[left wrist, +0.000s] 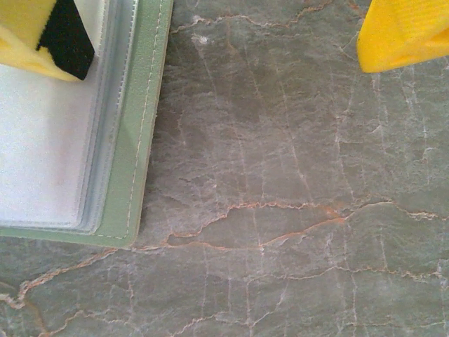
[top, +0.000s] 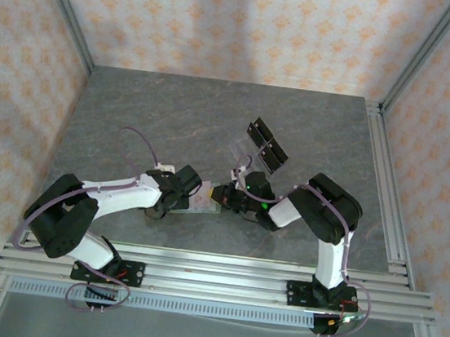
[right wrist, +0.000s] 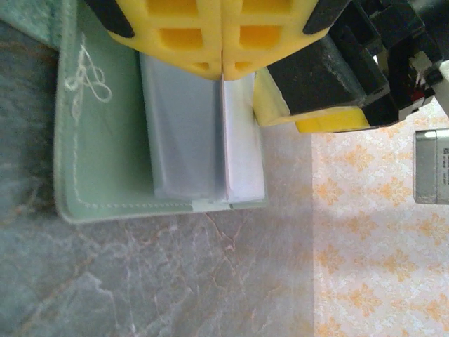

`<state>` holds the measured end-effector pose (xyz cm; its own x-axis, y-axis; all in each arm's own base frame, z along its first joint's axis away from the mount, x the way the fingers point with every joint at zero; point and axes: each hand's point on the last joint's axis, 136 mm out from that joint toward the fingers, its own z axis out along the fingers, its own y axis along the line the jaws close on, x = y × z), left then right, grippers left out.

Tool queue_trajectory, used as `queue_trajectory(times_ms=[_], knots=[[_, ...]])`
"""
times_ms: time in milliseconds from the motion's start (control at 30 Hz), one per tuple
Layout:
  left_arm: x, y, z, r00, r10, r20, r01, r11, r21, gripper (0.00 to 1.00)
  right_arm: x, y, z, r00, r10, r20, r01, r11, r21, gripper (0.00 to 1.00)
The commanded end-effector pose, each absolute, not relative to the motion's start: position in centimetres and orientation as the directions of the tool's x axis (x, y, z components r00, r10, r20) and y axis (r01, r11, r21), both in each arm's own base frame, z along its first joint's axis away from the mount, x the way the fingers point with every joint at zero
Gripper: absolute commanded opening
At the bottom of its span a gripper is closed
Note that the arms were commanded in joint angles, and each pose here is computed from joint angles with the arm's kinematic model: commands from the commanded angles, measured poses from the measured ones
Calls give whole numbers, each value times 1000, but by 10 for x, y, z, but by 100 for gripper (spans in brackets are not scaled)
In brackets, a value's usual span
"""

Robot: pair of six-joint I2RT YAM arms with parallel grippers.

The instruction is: Put the credit cards into the card holder

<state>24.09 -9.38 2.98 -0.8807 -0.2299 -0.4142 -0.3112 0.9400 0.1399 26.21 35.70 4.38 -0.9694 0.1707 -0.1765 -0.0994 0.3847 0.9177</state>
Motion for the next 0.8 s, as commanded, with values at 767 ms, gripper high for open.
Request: queue_trajectory(times_ms=[767], knots=[[227, -80, 21, -900, -212, -381, -307, 928, 211, 100, 267, 359, 71, -945, 211, -252, -175, 325, 929, 0]])
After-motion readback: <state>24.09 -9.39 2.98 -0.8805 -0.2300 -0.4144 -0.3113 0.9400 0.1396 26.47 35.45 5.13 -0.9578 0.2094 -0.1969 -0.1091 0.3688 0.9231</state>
